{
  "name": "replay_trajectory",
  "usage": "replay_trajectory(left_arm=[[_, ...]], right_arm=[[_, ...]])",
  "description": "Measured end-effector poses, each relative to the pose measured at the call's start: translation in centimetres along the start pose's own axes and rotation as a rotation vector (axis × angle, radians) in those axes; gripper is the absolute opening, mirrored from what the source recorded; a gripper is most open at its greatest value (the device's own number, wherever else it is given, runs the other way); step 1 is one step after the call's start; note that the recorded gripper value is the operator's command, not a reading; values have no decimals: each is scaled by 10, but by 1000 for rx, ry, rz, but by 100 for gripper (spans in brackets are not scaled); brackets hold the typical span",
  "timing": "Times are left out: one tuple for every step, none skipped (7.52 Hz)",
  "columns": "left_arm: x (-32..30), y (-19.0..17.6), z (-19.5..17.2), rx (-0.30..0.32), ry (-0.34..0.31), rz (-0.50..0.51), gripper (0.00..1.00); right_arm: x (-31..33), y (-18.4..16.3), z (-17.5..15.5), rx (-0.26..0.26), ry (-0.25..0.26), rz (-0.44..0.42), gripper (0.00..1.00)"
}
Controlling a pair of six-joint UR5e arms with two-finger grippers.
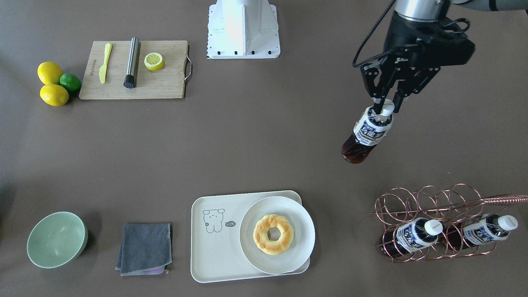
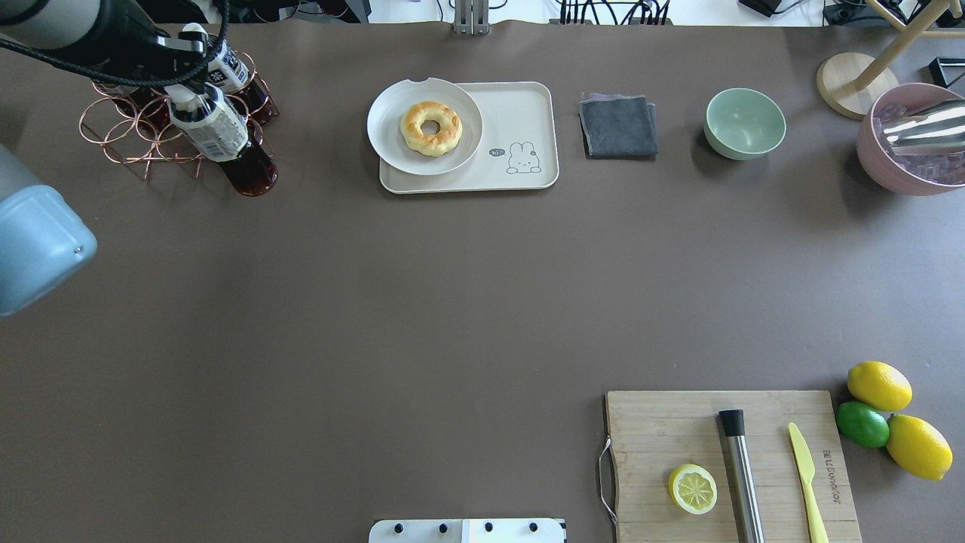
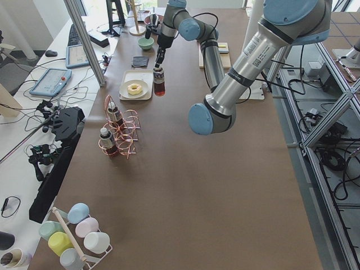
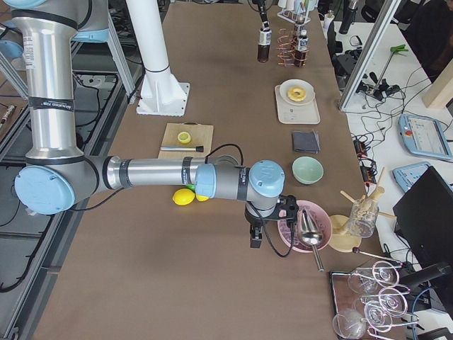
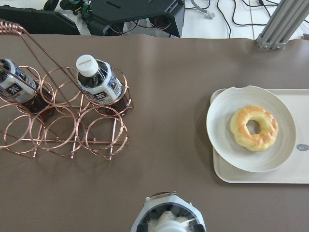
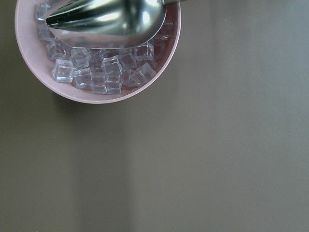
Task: Place tea on tray
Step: 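Grasp the tea bottle with the left gripper and lift it out of the rack, then carry the bottle with the left gripper and set it upright on the table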
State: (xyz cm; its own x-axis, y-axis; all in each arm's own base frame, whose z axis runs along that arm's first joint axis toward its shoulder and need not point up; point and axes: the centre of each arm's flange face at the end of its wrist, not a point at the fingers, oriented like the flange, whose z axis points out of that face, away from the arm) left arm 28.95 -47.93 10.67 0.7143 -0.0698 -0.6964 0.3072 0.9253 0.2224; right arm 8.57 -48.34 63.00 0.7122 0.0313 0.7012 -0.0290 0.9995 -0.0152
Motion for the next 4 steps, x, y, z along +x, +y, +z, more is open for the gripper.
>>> replay_trajectory(left_arm=[[32, 15, -6, -9, 3, -21, 0], [61, 32, -8, -22, 14, -40, 0], [88, 49, -8, -36, 26, -61, 0], [119, 65, -6, -49, 34, -68, 0]], right_arm=[[0, 0, 0, 0, 1, 1, 100], [0, -1, 0, 1, 1, 1, 100], [-1, -1, -1, 2, 1, 0, 100], [-1, -1, -1, 2, 1, 0, 100]])
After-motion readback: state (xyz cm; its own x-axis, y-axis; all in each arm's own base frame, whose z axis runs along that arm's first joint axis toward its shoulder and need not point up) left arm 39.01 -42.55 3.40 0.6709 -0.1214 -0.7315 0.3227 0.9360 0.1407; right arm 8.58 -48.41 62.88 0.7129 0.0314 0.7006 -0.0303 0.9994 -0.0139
